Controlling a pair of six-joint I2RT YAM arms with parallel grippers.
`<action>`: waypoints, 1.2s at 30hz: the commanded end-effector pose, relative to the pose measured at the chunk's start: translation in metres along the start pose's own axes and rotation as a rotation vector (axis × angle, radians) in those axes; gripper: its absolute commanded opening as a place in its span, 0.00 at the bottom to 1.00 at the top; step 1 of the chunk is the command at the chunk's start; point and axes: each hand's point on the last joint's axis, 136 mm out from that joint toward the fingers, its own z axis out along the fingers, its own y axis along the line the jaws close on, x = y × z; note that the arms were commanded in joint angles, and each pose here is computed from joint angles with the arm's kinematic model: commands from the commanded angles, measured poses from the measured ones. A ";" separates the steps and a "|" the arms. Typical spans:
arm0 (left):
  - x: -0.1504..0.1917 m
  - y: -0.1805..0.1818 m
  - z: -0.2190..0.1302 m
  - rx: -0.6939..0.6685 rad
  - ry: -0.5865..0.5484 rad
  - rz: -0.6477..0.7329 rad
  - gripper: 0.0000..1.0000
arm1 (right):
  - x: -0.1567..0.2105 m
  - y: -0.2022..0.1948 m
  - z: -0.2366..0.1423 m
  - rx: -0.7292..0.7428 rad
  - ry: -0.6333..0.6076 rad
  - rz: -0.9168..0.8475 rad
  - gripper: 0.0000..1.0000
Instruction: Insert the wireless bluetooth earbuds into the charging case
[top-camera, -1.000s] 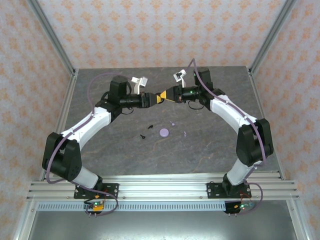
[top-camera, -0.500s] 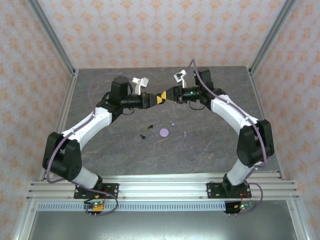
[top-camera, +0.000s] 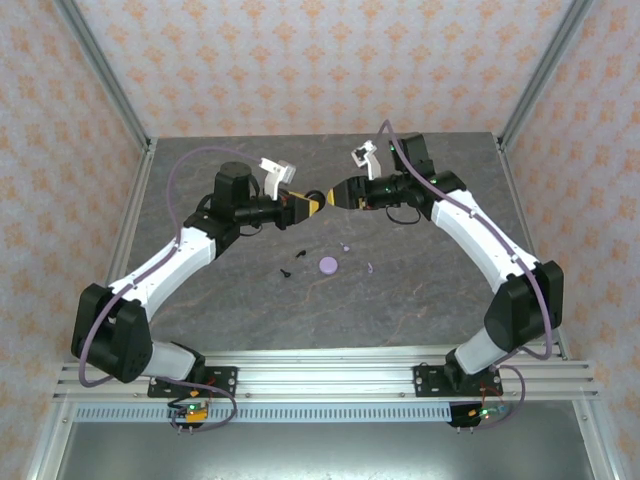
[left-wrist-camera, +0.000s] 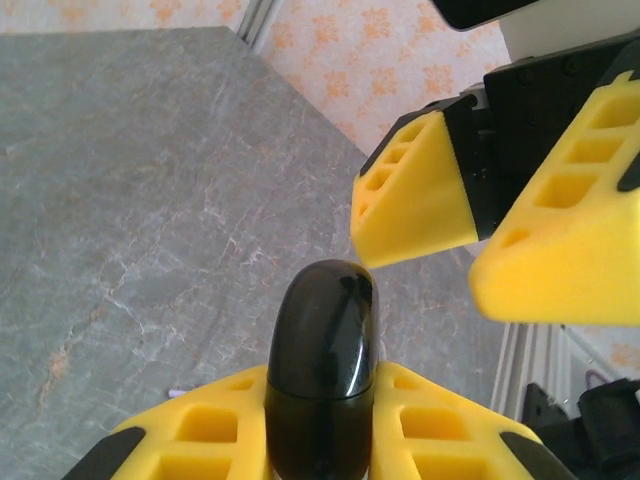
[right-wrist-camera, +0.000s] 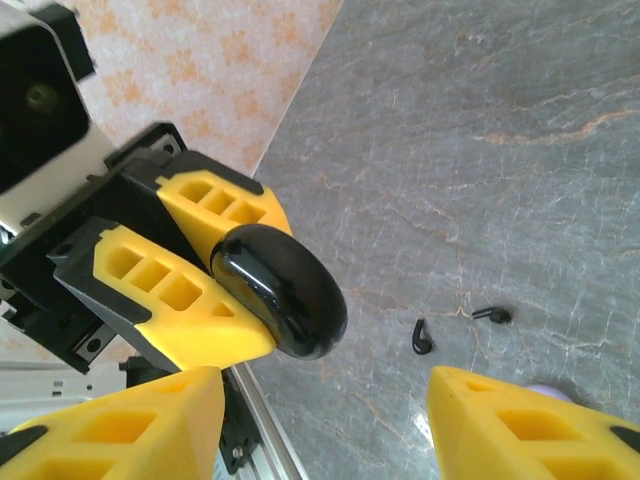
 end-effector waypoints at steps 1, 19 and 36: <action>-0.005 -0.017 -0.006 0.039 -0.028 0.185 0.14 | 0.004 0.017 -0.010 0.017 0.014 -0.072 0.57; 0.003 -0.046 -0.008 0.130 -0.010 0.281 0.10 | 0.000 0.022 -0.007 0.027 0.008 -0.089 0.59; 0.008 -0.049 -0.009 0.109 0.014 0.309 0.09 | -0.016 0.005 -0.016 0.173 -0.072 -0.057 0.59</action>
